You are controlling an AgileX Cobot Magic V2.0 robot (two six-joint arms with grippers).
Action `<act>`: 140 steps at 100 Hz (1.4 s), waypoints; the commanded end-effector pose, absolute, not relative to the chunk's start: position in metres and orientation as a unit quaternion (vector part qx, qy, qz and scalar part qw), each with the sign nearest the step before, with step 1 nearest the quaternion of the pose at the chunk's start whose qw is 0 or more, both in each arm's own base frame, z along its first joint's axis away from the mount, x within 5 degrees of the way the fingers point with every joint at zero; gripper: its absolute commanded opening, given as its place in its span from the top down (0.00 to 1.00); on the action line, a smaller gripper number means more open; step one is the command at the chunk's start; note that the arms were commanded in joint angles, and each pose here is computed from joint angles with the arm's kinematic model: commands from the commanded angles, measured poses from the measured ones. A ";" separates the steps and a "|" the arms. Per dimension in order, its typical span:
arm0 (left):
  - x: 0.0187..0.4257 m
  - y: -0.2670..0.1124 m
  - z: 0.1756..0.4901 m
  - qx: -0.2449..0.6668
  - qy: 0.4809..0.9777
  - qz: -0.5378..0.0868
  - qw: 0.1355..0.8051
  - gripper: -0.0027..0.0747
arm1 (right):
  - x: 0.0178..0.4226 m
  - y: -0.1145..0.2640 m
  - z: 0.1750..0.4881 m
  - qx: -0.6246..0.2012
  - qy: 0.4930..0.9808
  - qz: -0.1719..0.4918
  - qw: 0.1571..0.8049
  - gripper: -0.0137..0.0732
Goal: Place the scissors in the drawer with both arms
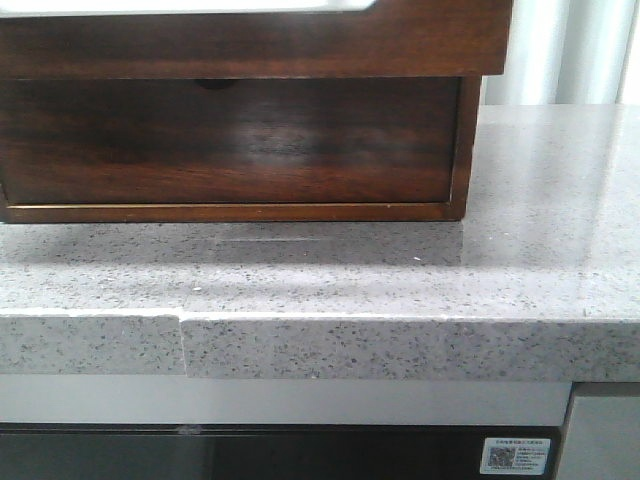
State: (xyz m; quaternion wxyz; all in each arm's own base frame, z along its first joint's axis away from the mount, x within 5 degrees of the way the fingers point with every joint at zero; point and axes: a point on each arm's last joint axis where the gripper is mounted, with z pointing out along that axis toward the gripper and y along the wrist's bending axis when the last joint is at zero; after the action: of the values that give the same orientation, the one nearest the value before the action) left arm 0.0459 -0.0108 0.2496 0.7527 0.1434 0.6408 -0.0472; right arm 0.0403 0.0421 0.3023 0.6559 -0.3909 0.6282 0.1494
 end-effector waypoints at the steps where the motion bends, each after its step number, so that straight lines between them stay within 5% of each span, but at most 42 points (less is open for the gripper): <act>1: 0.038 -0.011 0.264 0.140 0.601 -0.070 0.784 0.99 | 0.037 0.039 0.304 -0.362 0.608 0.171 0.685 0.91; 67: 0.040 -0.012 0.256 0.142 0.610 -0.070 0.777 0.99 | 0.038 0.040 0.284 -0.373 0.625 0.168 0.665 0.91; 85: 0.047 -0.012 0.231 0.050 0.665 -0.149 0.730 0.99 | 0.038 0.040 0.284 -0.373 0.625 0.168 0.665 0.91; 114: 0.055 -0.003 0.204 0.015 0.684 -0.025 0.729 0.99 | 0.038 0.040 0.284 -0.373 0.625 0.168 0.665 0.91; 140: 0.054 -0.002 0.187 -0.002 0.747 -0.016 0.664 0.99 | 0.038 0.040 0.284 -0.373 0.625 0.168 0.665 0.91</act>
State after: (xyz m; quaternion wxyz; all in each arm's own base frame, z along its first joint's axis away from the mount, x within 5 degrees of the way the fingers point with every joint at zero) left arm 0.0553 -0.0023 0.1930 0.6613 0.0051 0.7500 -0.0162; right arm 0.0370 0.0408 0.2691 0.6330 -0.3929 0.6473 0.1611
